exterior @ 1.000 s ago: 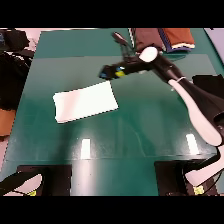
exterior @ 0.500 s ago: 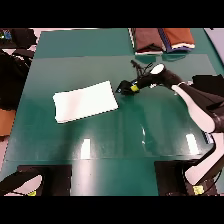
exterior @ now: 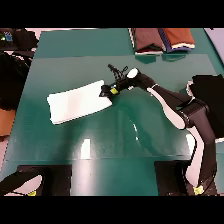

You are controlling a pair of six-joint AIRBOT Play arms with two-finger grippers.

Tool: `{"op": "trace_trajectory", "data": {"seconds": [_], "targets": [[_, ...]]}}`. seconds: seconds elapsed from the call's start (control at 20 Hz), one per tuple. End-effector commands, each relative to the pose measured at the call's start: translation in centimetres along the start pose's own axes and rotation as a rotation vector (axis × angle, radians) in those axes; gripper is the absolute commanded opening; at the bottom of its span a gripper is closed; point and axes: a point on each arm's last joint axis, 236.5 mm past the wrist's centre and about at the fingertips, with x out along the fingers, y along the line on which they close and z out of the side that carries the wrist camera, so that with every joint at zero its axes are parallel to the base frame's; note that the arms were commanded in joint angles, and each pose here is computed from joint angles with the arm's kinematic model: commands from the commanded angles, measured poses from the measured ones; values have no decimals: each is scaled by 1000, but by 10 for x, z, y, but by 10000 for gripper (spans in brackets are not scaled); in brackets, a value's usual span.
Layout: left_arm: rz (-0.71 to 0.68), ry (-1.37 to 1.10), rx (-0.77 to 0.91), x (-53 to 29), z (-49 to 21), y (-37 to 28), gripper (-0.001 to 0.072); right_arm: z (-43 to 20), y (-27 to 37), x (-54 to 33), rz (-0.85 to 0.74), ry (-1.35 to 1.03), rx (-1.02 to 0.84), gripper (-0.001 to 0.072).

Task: Fold the shirts.

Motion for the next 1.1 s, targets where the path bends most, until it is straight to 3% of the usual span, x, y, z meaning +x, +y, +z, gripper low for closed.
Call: {"op": "trace_trajectory", "data": {"seconds": [0.0,0.15,0.35,0.65,0.85,1.05], "targets": [[-30,24,-6,1,-6,-10,26,44,21,-21,17,-112,-66,20],[-93,53,35,7,-18,-42,26,90,15,-100,-43,-254,-114,20],[-204,62,128,6,-28,-100,27,108,-49,-256,-342,-363,-105,20],[-281,33,149,1,-26,-136,27,48,-147,-494,-726,-521,119,20],[-307,11,118,-1,-20,-142,27,-3,-195,-604,-830,-682,302,20],[-339,-2,93,-3,-17,-150,27,-36,-224,-650,-875,-752,402,20]]}}
